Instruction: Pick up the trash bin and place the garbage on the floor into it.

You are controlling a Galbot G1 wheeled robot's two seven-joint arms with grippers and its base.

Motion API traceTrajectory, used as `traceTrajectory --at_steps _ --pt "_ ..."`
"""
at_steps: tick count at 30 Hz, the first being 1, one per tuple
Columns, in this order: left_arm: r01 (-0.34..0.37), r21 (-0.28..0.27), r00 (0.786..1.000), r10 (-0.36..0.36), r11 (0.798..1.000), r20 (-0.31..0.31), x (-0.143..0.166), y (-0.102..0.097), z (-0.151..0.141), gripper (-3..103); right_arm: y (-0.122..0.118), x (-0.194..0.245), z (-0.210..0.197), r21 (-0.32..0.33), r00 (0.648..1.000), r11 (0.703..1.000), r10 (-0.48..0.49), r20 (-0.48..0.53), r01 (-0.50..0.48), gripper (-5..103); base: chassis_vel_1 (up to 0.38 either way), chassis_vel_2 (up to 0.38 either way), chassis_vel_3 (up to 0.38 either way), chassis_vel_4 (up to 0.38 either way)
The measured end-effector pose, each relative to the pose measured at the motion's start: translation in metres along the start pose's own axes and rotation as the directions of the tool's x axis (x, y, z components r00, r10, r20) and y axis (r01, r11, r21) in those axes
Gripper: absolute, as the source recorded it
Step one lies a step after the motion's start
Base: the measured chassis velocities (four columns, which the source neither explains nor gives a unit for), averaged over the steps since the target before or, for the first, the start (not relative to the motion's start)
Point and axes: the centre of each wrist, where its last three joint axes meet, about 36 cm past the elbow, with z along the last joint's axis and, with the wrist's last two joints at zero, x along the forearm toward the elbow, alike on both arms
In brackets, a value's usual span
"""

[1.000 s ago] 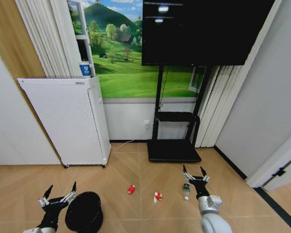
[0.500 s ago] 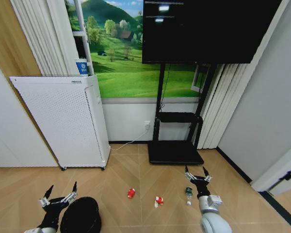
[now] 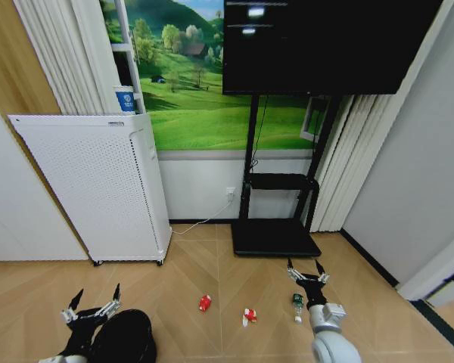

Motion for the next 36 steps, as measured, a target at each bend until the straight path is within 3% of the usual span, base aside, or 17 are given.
traceTrajectory --at_steps 10,36 --pt "-0.011 -0.005 1.000 0.011 1.000 -0.006 0.000 -0.001 0.002 100 -0.002 0.000 0.002 -0.001 1.000 1.000 0.008 0.026 -0.008 100 -0.164 0.158 0.164 -0.135" --pt "-0.017 -0.006 0.998 0.016 1.000 -0.062 0.019 0.004 0.025 100 -0.005 0.007 0.005 -0.007 0.999 1.000 0.027 0.017 -0.027 100 0.016 -0.013 -0.015 0.010"
